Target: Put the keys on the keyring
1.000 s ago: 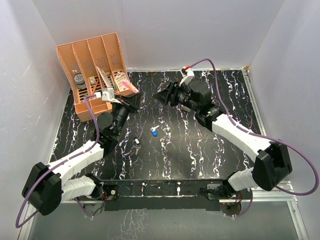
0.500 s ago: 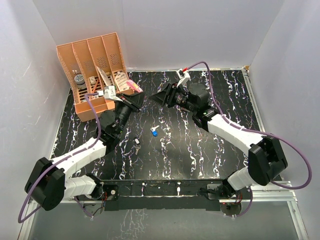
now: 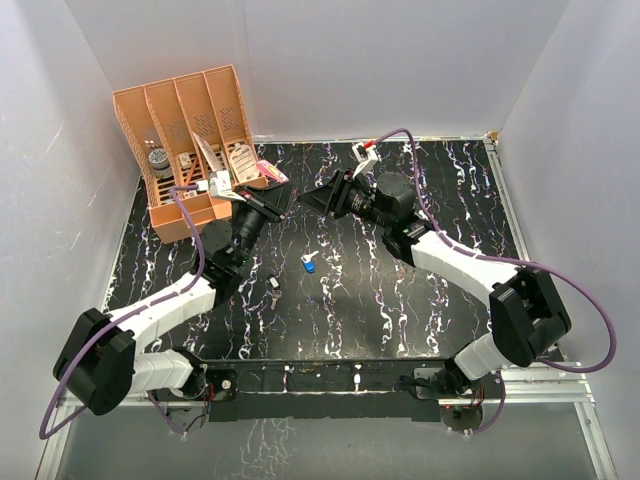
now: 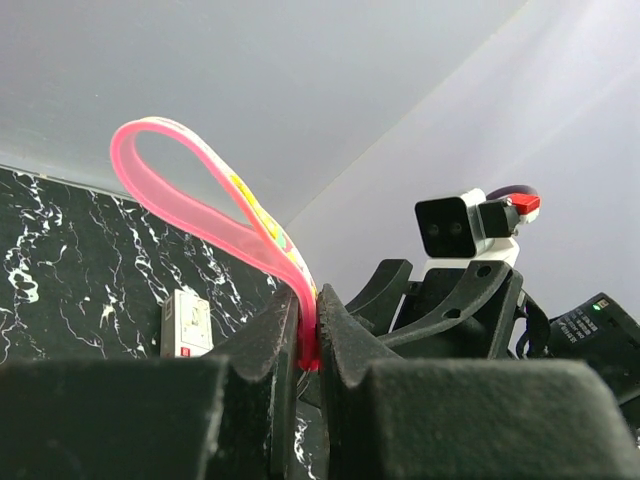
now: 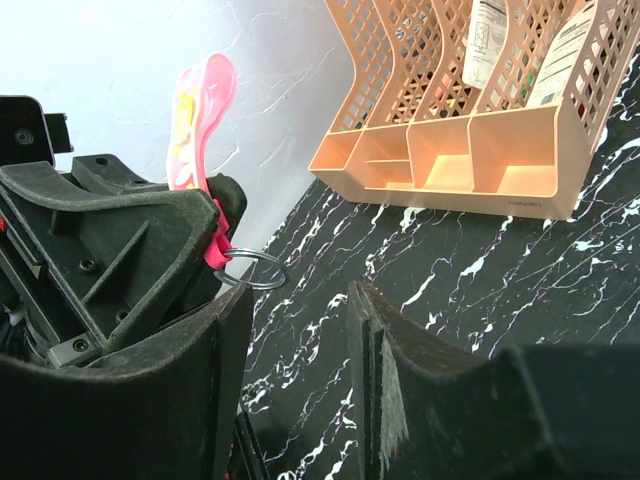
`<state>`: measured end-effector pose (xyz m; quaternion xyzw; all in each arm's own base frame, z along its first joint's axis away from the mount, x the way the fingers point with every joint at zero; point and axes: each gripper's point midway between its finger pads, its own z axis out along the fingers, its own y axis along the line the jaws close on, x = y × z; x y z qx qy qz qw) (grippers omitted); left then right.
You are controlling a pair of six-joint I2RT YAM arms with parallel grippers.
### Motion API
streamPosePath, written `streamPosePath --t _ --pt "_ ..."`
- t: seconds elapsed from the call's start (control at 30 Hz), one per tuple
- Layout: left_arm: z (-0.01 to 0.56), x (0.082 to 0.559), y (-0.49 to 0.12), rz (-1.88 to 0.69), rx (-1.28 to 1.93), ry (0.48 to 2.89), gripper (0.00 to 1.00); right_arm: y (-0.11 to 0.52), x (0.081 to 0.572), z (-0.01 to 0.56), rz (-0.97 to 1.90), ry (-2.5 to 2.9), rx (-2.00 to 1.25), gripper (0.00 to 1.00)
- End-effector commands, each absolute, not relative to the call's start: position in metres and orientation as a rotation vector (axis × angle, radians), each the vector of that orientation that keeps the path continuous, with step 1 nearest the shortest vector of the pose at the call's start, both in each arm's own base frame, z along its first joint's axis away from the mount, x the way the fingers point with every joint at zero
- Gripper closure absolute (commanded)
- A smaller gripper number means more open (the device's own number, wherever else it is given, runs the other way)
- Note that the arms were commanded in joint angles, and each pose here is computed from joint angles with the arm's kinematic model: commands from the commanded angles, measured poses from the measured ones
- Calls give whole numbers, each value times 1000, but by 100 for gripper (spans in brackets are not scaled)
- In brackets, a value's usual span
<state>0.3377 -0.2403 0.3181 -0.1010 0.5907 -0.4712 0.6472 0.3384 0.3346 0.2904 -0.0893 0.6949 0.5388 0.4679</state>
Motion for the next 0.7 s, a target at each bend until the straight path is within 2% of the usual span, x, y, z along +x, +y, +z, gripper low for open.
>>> streamPosePath --t 0.0,0.67 --pt "352 334 -243 -1143 -233 1241 100 335 339 310 1356 1602 -232 60" --pt "357 334 -246 -1190 -249 1224 100 340 343 309 1396 1572 -220 67"
